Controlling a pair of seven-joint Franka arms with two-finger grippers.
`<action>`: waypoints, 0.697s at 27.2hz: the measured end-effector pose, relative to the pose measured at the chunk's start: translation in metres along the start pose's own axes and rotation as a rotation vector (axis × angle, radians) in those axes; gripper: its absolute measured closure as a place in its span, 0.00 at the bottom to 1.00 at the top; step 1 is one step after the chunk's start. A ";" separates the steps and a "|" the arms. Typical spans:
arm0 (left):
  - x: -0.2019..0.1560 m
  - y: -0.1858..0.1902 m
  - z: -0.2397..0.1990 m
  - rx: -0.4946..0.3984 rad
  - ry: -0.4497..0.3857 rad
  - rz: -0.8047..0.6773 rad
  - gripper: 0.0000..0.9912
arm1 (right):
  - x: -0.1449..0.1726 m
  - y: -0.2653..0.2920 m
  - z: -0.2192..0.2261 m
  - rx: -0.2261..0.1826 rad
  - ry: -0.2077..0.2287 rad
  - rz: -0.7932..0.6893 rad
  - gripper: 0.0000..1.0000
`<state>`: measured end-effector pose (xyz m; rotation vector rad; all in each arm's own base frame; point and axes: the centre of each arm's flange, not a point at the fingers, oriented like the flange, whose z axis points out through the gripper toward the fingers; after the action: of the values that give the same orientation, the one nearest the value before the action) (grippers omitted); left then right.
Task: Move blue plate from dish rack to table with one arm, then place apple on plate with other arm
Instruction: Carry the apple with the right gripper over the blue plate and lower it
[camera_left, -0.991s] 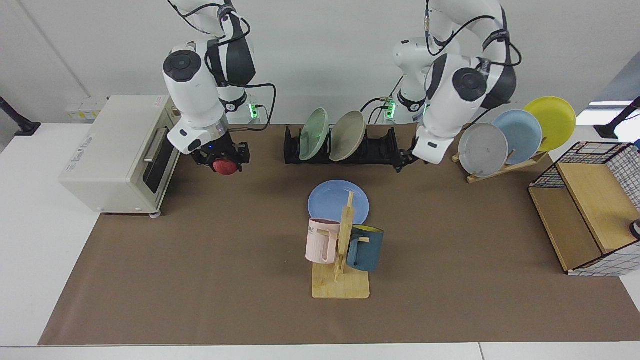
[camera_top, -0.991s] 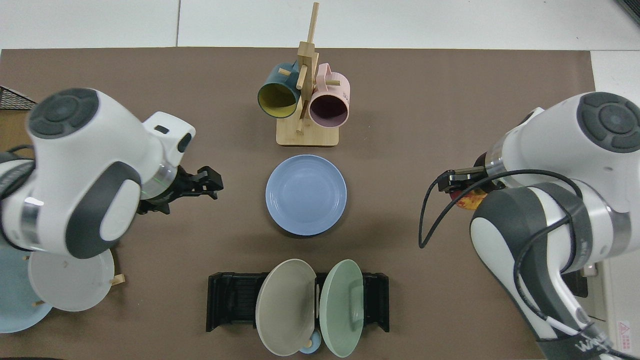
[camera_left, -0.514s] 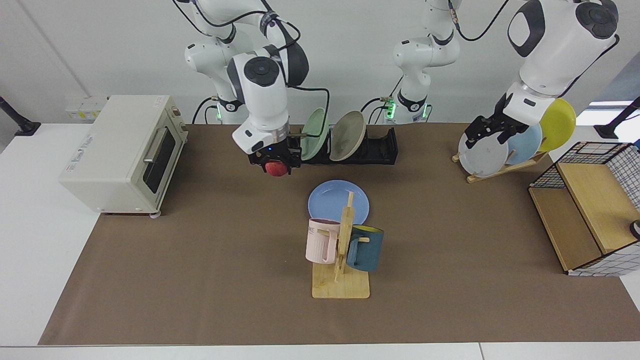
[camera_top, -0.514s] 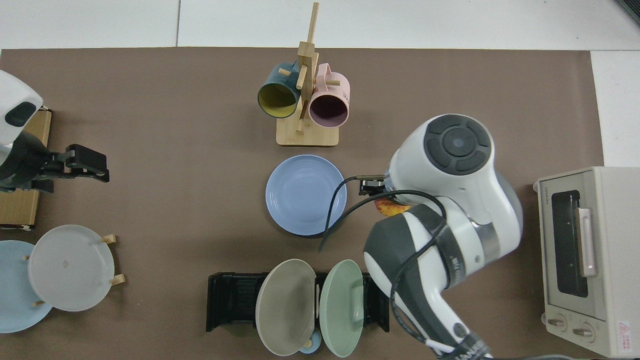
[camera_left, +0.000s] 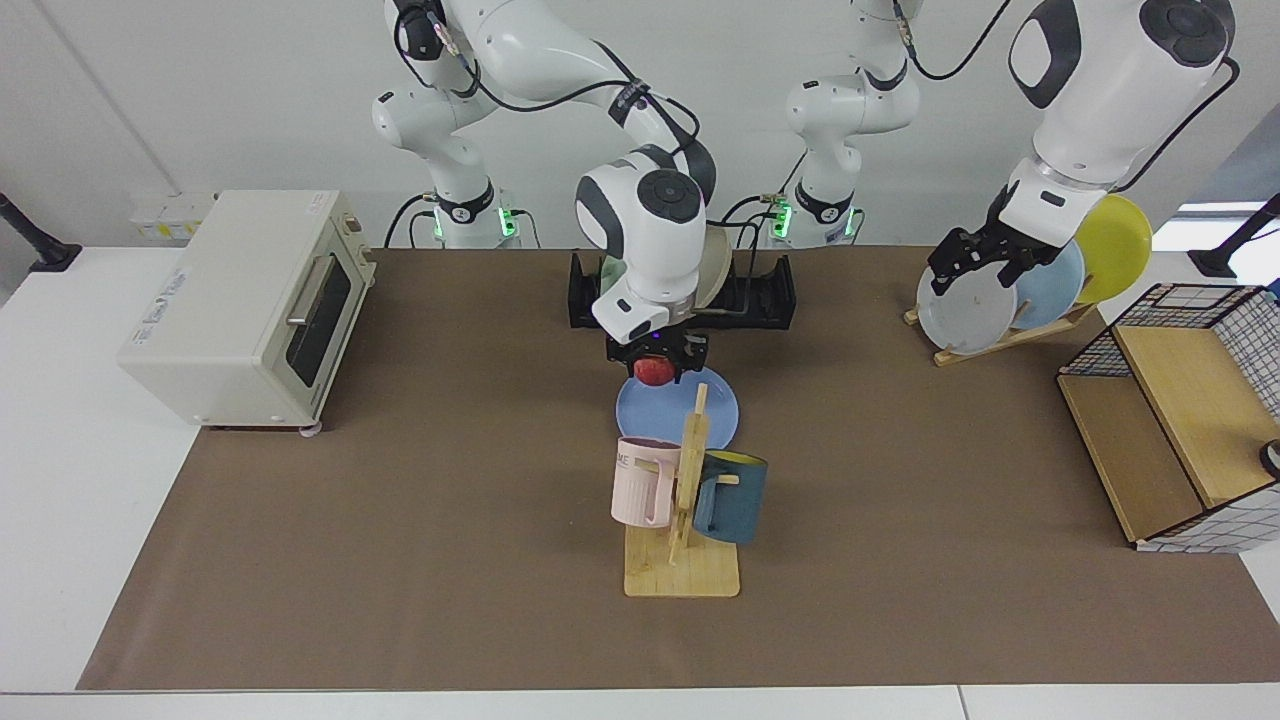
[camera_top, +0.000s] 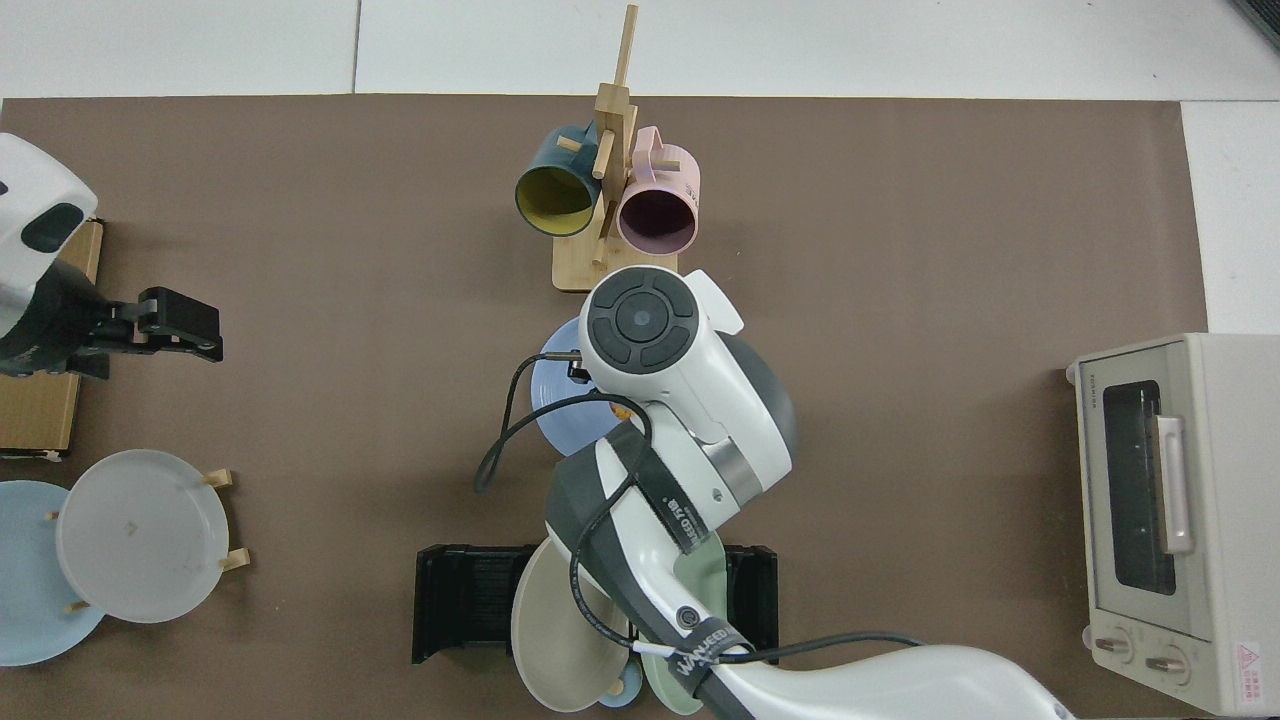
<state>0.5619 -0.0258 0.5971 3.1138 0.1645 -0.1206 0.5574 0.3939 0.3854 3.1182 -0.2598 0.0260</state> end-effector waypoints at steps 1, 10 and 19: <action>0.000 0.000 0.000 0.000 0.000 0.000 0.00 | 0.000 -0.005 0.008 0.007 0.004 0.004 0.29; 0.000 0.002 0.000 0.000 0.001 0.004 0.00 | -0.001 -0.020 0.065 0.047 -0.017 0.030 0.29; 0.000 0.004 -0.001 -0.001 0.007 0.007 0.00 | 0.000 -0.018 0.083 0.045 -0.028 0.041 0.27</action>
<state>0.5625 -0.0296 0.5977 3.1142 0.1538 -0.1103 0.5615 0.4108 0.3018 3.1597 -0.3285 -0.0111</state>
